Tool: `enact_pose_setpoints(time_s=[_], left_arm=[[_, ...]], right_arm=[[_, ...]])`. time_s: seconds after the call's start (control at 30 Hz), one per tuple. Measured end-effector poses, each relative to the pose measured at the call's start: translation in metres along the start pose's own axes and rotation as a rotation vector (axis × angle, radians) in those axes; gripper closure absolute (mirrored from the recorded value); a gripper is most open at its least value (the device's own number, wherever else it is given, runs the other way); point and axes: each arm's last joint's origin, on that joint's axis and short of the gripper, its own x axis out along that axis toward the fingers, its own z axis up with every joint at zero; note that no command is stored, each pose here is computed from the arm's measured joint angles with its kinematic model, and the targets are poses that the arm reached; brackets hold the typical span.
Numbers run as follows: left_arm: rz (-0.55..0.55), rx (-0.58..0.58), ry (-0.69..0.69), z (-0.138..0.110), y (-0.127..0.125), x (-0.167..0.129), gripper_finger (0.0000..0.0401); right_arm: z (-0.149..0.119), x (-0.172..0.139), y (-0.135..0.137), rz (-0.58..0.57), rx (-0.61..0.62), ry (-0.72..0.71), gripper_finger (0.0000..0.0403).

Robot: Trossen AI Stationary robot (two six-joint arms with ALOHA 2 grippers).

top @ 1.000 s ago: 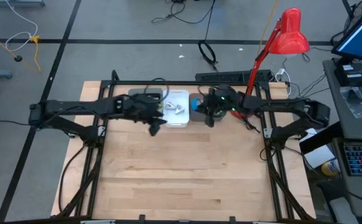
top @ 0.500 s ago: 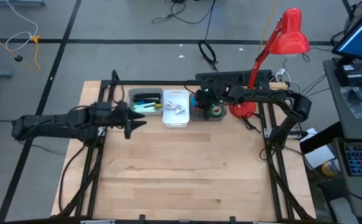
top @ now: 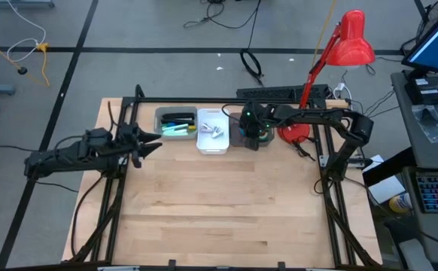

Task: Pick and place Stapler, Stapler remover, tape
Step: Put the blue tape into the black bin

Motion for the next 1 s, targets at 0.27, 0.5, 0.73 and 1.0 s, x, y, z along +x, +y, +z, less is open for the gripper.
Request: enact_pose_setpoints(time_s=[0.27,0.5,0.73,1.0], left_arm=[[-0.022,-0.010,0.036,-0.037,0.010,0.004,0.0212],[-0.089,-0.034,0.019,-0.072,0.016,0.013,0.0212],[-0.105,-0.026,0.084,-0.079,0.014,0.013,0.0212],[-0.110,-0.027,0.087,-0.079,0.014,0.013,0.0212]], right_arm=[[-0.001,0.004,0.001,0.007,0.025,0.017,0.0356],[-0.006,0.013,0.001,0.018,0.035,0.065,0.0356],[-0.005,0.013,0.004,0.020,0.026,0.064,0.0354],[-0.003,0.013,0.010,0.031,0.002,0.056,0.0303]])
